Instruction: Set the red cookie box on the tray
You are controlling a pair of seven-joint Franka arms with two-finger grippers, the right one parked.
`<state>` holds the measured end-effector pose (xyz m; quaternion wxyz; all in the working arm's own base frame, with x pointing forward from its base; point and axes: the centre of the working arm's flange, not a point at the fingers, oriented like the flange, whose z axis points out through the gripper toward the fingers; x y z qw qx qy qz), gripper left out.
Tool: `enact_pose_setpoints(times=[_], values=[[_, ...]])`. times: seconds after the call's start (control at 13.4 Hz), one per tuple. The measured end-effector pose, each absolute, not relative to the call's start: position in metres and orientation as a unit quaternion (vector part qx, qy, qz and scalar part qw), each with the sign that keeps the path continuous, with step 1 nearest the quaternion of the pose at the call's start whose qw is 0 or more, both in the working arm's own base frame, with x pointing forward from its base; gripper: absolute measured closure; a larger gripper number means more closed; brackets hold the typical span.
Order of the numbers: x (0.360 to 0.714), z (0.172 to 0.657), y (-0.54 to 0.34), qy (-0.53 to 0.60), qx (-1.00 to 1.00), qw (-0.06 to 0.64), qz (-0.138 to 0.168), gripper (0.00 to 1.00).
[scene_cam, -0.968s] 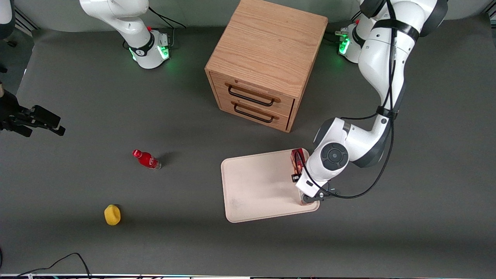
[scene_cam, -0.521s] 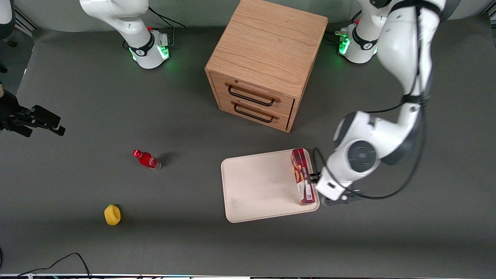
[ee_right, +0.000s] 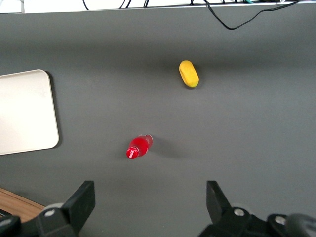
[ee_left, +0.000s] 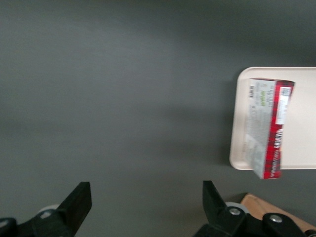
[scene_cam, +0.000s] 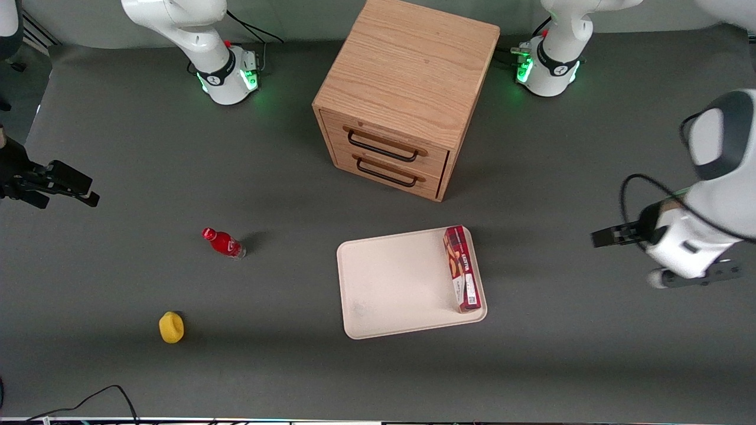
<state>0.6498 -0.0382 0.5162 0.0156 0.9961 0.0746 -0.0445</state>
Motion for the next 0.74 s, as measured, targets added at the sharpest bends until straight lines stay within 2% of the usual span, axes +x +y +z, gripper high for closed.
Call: enact_pose_setpoints(times=[0.37, 0.74], values=[[0.619, 0.577, 0.002, 0.088, 0.996, 0.008, -0.005, 0.0], [0.618, 0.582, 0.008, 0.085, 0.996, -0.025, 0.003, 0.0]])
